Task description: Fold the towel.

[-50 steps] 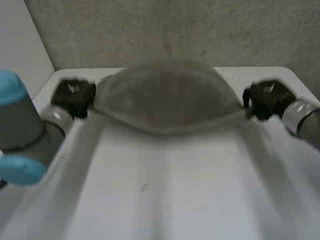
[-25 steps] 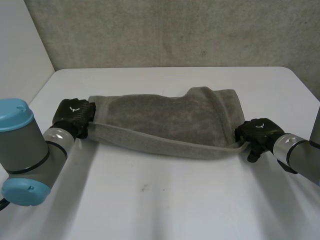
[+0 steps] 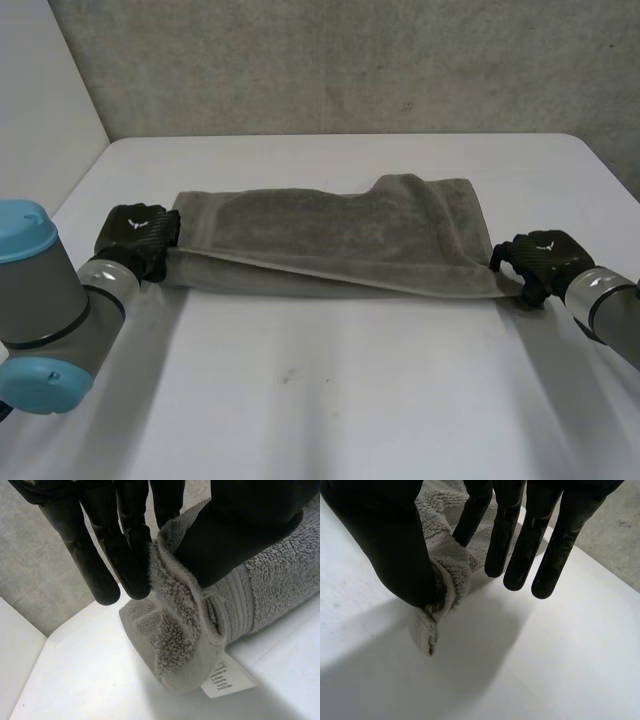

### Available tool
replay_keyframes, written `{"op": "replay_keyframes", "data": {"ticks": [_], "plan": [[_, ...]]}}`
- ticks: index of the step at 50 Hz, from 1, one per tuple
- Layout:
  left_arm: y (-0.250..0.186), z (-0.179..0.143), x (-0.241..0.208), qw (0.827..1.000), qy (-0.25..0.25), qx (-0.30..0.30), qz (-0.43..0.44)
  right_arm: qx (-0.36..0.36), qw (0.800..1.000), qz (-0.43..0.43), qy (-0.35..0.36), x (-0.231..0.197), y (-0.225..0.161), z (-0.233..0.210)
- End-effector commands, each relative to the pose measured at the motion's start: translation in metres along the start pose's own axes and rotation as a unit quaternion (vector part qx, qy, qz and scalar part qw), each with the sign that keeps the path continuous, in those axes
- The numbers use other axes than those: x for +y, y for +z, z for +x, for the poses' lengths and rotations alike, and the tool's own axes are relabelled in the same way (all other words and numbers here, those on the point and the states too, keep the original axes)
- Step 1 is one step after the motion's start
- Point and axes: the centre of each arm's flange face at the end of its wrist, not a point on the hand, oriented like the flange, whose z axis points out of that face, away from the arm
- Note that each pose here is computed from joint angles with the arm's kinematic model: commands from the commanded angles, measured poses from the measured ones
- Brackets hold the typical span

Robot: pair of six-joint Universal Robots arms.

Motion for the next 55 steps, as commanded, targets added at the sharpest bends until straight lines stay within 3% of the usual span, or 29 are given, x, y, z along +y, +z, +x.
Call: {"op": "replay_keyframes", "data": {"ticks": [1,7,14,25,31,38,43,50,55], "plan": [[-0.001,0.001,0.002,1.0,0.0,0.002,-0.003,-0.002,0.999,-0.003,0.043,0.001,0.0,0.0],[-0.001,0.0,0.001,1.0,0.0,-0.001,-0.003,0.011,0.996,0.002,0.093,-0.001,0.003,0.01],[-0.003,-0.002,-0.003,1.0,0.0,-0.004,0.002,0.031,0.994,0.009,0.105,-0.004,0.001,0.027],[-0.042,0.0,-0.009,0.999,0.009,0.021,-0.046,0.026,0.997,0.035,0.064,-0.035,-0.024,0.031],[-0.078,0.004,-0.006,0.994,0.025,0.047,-0.097,-0.019,0.999,-0.029,-0.018,-0.04,-0.059,0.031],[-0.134,0.004,0.0,0.982,0.121,0.07,-0.129,-0.059,0.987,-0.109,-0.102,-0.047,-0.112,0.03],[-0.153,0.005,-0.003,0.975,0.177,0.076,-0.114,-0.072,0.983,-0.121,-0.12,-0.051,-0.131,0.028],[-0.144,0.004,-0.012,0.977,0.184,0.073,-0.083,-0.056,0.985,-0.083,-0.137,-0.055,-0.124,0.029],[-0.089,0.01,-0.007,0.977,0.182,0.087,-0.064,-0.032,0.987,-0.049,-0.147,-0.041,-0.078,0.037]]}}
